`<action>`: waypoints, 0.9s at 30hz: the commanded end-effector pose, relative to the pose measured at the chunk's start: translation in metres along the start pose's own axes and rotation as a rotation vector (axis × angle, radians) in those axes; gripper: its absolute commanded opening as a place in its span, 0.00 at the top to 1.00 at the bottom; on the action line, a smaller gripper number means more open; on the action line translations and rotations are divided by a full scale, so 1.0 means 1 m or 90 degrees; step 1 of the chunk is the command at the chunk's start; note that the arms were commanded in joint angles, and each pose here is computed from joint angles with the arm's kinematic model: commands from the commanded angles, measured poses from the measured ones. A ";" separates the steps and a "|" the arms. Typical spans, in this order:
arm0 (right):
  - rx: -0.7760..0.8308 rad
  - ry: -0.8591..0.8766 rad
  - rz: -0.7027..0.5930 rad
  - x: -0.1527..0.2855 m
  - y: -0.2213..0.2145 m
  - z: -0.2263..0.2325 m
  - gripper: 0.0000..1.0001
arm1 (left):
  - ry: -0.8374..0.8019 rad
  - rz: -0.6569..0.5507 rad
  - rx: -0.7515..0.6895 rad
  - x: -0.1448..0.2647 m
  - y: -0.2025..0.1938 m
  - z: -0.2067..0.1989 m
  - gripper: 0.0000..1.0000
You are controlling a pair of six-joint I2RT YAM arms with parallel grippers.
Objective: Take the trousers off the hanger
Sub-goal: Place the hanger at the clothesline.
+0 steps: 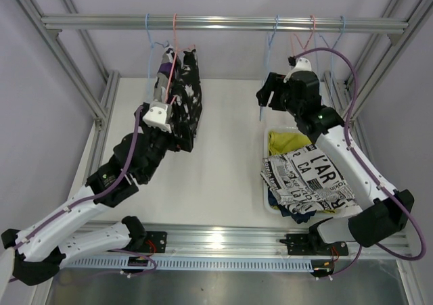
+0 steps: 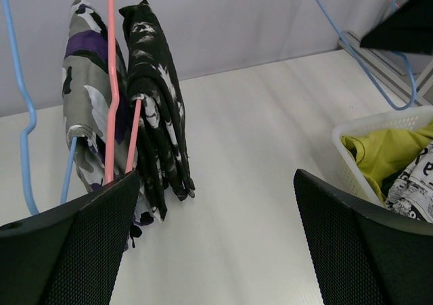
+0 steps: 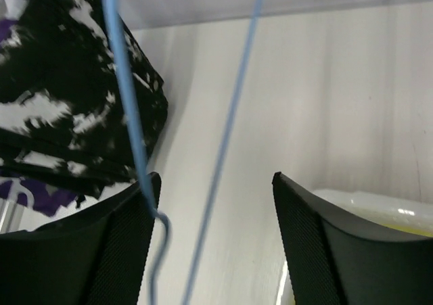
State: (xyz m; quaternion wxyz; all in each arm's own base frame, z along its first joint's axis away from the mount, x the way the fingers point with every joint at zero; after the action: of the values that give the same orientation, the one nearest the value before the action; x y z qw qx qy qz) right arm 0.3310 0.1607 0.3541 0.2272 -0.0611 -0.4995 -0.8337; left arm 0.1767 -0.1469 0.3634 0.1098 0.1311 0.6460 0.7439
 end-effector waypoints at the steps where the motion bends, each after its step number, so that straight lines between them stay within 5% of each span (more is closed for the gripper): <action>1: -0.011 0.032 -0.017 0.024 -0.003 0.002 0.28 | 0.025 -0.033 0.016 0.004 0.008 0.011 0.01; 11: -0.019 0.046 -0.018 0.087 -0.027 -0.007 0.23 | 0.078 -0.045 0.008 0.008 0.010 0.025 0.01; 21: -0.007 0.129 -0.099 0.182 -0.007 0.033 0.22 | 0.082 -0.139 0.064 0.035 0.022 0.042 0.01; 27: 0.018 0.154 -0.085 0.164 -0.011 0.068 0.22 | 0.119 -0.203 0.081 0.053 0.024 0.058 0.00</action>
State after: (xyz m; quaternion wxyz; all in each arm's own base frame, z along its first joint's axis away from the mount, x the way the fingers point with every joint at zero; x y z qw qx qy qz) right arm 0.1575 0.1504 0.4341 0.2343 0.0885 -0.4668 -0.8481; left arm 0.1478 -0.0896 0.3915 0.1543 0.0080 0.7078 0.6894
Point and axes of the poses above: each gripper's point midway between its finger pads, its own x axis back along the fingers, its own z axis along the line the jaws close on, y = z × x, the point moved 8 cm from there along x, back along the fingers, and after that the axes turned 9 degrees about -x, right-handed, at the moved point
